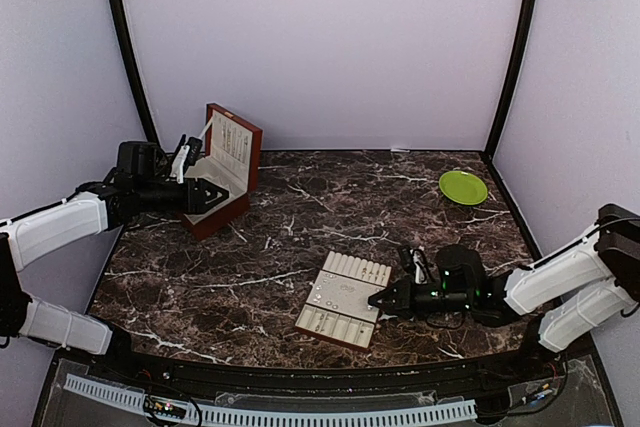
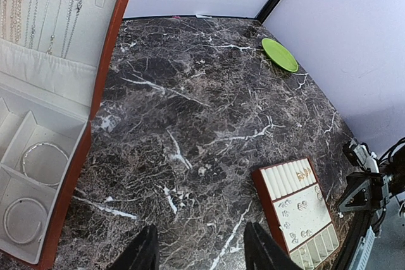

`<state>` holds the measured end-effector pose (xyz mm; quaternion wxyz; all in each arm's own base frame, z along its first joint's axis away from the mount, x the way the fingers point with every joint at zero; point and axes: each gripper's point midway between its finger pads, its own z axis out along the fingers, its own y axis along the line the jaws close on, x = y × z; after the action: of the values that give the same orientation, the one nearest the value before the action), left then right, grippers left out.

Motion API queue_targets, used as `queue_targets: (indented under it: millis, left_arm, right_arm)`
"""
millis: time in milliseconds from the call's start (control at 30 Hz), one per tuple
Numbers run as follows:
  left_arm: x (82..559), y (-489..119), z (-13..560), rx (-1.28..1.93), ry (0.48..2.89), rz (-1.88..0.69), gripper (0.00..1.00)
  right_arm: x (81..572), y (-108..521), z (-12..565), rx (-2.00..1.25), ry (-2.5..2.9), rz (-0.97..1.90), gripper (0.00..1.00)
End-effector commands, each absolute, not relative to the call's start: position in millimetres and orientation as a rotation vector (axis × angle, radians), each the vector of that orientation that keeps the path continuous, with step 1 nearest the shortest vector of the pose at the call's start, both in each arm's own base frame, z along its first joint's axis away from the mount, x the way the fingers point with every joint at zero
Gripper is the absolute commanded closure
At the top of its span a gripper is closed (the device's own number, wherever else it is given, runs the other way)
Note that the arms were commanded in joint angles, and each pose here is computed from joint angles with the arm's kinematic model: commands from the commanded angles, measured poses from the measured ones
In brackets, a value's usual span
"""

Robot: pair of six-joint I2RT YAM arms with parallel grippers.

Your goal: Organize the mixed jewelry

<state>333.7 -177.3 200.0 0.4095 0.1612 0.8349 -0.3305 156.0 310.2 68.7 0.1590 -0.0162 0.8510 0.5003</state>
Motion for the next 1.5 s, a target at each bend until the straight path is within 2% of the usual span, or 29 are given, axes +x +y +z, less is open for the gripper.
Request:
queue_targets:
  millis: [0,1467]
  left_arm:
    - [330.6,-177.1,202.6,0.413,2.082,-0.851,0.52]
    - [331.6,-178.3,210.9,0.422,2.046,-0.854,0.52]
  right_arm:
    - [157.1,314.4,73.1,-0.042,2.392,1.460,1.00]
    - [154.3,325.0,52.9,-0.066,2.466,1.450,1.00]
